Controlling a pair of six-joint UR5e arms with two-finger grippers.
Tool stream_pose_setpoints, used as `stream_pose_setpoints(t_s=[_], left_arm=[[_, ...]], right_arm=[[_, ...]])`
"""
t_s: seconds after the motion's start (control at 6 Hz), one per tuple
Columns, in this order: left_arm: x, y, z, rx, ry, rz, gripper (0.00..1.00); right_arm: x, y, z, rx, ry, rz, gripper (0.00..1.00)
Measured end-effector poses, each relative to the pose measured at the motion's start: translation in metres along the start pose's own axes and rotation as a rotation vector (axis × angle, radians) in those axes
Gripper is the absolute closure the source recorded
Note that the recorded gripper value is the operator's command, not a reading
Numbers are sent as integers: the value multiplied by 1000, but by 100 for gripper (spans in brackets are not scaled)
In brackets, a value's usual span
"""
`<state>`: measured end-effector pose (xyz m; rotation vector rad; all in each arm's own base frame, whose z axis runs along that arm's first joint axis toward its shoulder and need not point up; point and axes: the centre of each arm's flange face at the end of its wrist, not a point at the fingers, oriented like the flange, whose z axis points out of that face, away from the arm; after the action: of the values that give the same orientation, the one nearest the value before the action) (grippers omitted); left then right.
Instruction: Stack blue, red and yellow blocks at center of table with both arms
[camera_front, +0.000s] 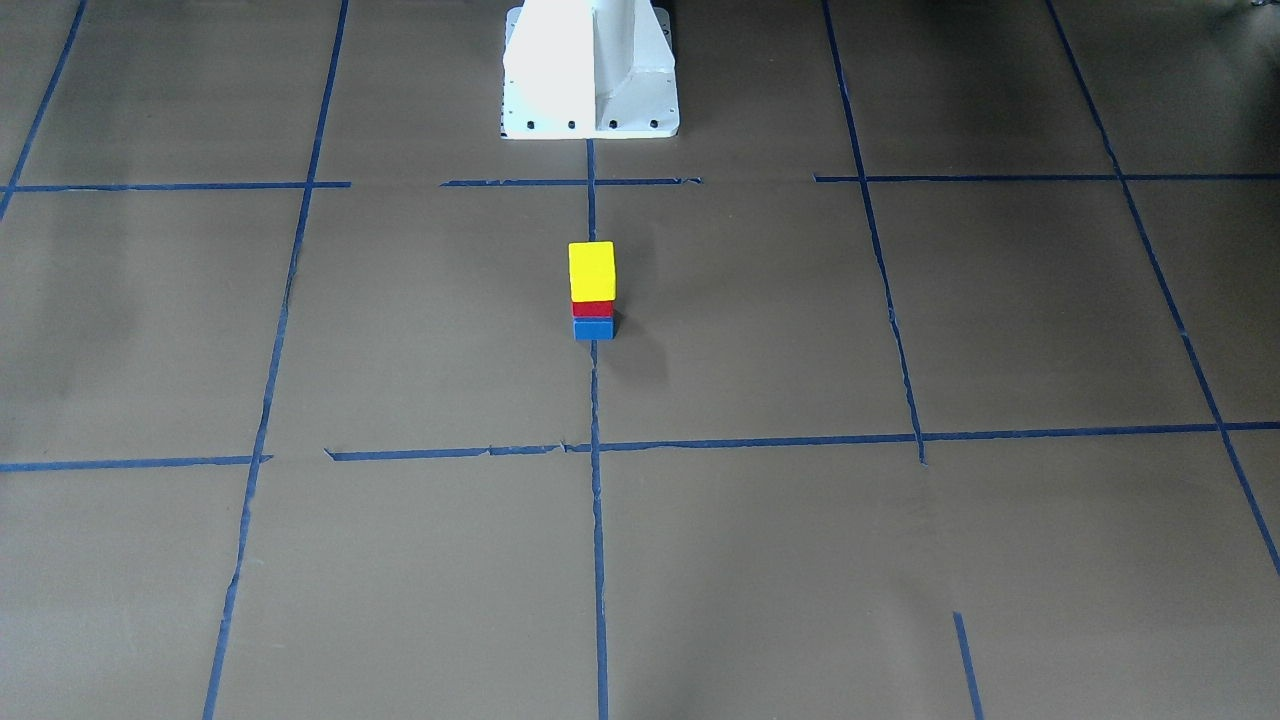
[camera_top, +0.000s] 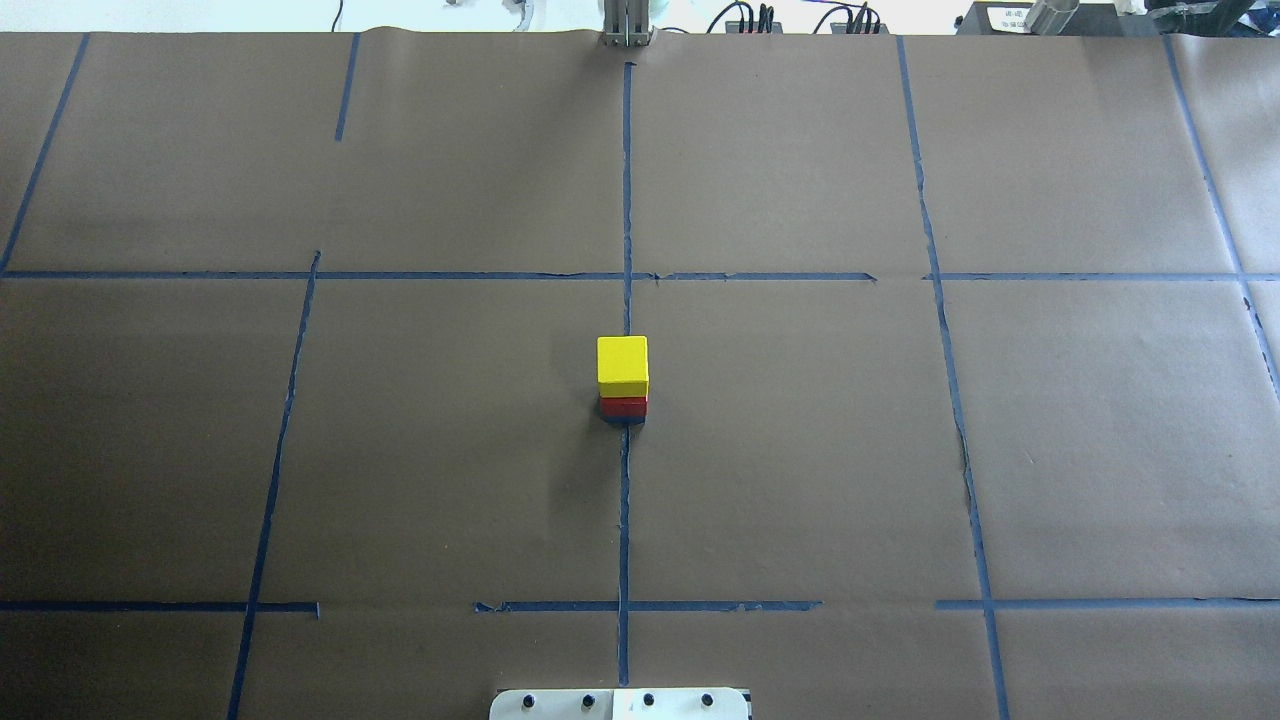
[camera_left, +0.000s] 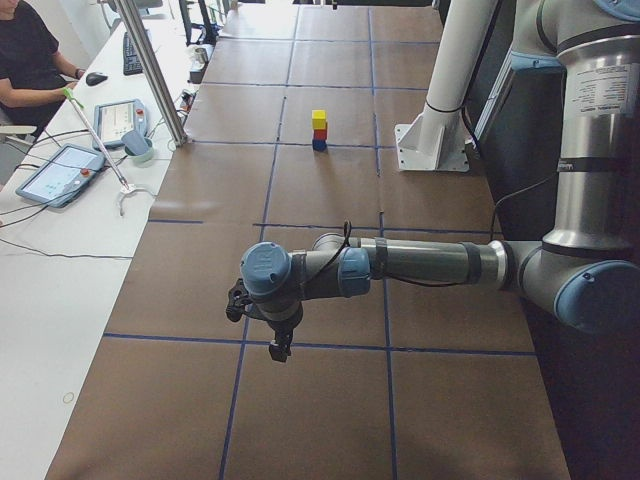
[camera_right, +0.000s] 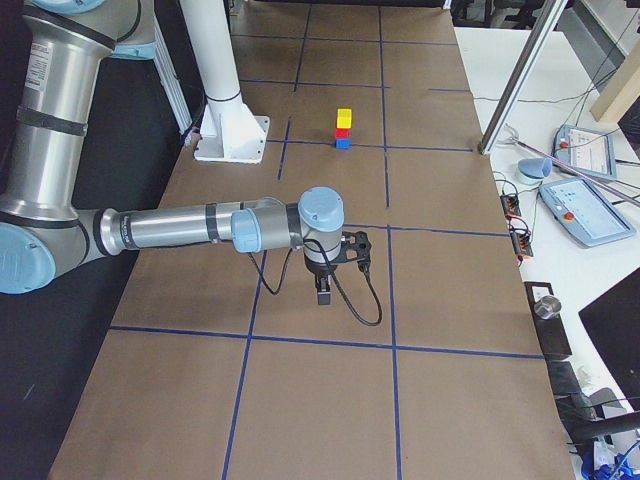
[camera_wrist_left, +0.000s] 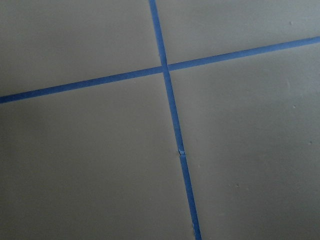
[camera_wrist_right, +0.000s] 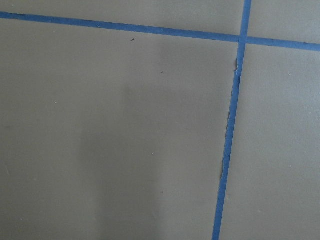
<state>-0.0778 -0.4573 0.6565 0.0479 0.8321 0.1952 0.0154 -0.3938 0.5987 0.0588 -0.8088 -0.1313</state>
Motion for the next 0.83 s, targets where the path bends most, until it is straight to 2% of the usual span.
stream_pose_setpoints(t_s=[0.33,0.67,0.83], left_arm=[[-1,6,1,24,-11,-19,0],[6,3,-7,43,-17,-97,0],[13,5,-12,52,-22,-99,0]], right_arm=[[41,9,6,-4,-10,-8,0],[57,12,17,-18,-26,11,0],[55,6,14,-10,-24,0,0]])
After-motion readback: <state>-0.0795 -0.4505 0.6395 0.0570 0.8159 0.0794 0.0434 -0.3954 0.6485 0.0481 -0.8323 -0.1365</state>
